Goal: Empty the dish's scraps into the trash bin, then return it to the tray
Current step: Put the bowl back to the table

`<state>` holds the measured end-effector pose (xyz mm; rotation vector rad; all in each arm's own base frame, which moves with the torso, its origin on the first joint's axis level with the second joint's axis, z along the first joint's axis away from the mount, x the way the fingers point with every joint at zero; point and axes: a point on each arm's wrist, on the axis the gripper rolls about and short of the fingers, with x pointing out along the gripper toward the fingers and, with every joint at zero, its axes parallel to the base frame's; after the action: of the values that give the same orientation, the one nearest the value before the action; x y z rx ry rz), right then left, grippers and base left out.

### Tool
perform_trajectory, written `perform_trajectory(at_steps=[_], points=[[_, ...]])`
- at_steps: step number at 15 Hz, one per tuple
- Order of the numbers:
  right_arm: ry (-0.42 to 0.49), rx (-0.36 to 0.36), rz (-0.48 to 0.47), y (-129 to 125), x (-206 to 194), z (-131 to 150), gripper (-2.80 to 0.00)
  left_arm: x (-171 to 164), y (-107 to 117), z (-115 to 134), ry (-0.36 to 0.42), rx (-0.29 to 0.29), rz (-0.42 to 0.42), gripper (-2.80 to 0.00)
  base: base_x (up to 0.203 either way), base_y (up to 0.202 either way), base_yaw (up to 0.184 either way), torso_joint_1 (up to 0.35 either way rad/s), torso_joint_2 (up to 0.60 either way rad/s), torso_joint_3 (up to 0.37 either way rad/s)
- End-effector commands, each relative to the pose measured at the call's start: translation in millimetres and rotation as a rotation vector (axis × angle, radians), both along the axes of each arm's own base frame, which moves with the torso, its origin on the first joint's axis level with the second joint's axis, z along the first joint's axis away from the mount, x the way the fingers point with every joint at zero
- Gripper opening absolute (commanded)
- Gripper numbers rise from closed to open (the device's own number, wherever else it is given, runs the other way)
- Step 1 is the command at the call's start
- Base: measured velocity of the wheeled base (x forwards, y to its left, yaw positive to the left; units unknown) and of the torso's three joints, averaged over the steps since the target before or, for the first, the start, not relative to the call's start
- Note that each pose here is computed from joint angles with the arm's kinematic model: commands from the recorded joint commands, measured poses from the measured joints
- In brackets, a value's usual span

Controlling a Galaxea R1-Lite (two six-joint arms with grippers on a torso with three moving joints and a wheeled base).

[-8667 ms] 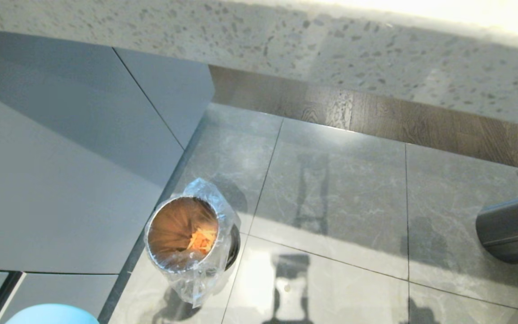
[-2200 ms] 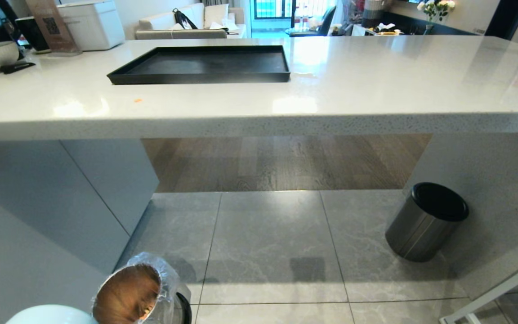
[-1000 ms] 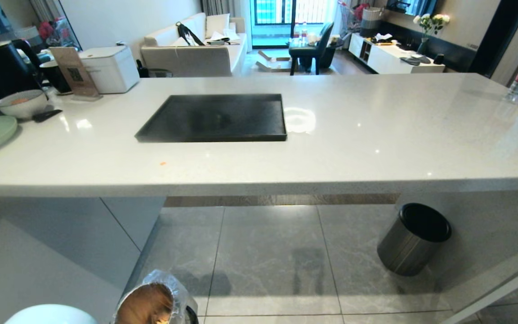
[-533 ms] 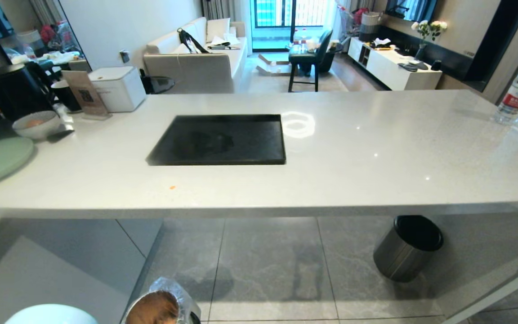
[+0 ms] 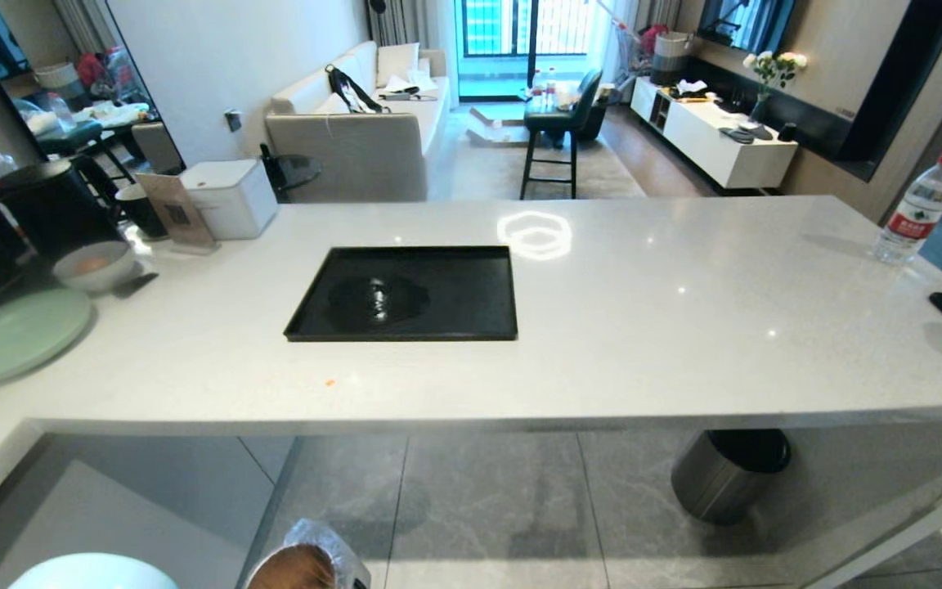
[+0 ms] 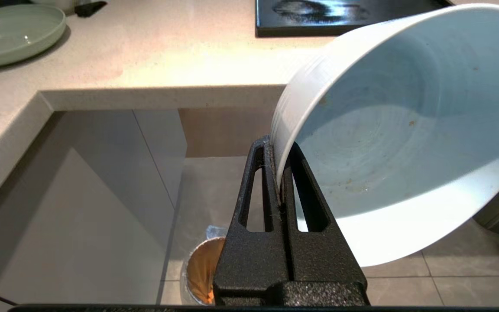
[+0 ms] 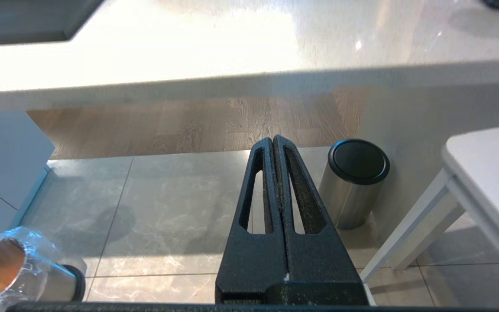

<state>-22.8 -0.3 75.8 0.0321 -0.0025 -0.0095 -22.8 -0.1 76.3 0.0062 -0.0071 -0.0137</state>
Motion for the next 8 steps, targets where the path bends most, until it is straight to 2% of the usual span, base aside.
perform_trajectory(at_steps=[1, 8], points=[[-0.001, 0.0, 0.0, 0.0, 0.0, 0.0, -2.8, 0.0, 0.0, 0.0, -0.001, 0.0, 0.0, -2.8, 0.0, 0.0, 0.0, 0.228, -0.58, -0.347], [-0.001, 0.0, 0.0, 0.0, 0.0, 0.0, -2.8, 0.0, 0.0, 0.0, -0.001, 0.0, 0.0, -2.8, 0.0, 0.0, 0.0, 0.155, -0.37, -0.219]])
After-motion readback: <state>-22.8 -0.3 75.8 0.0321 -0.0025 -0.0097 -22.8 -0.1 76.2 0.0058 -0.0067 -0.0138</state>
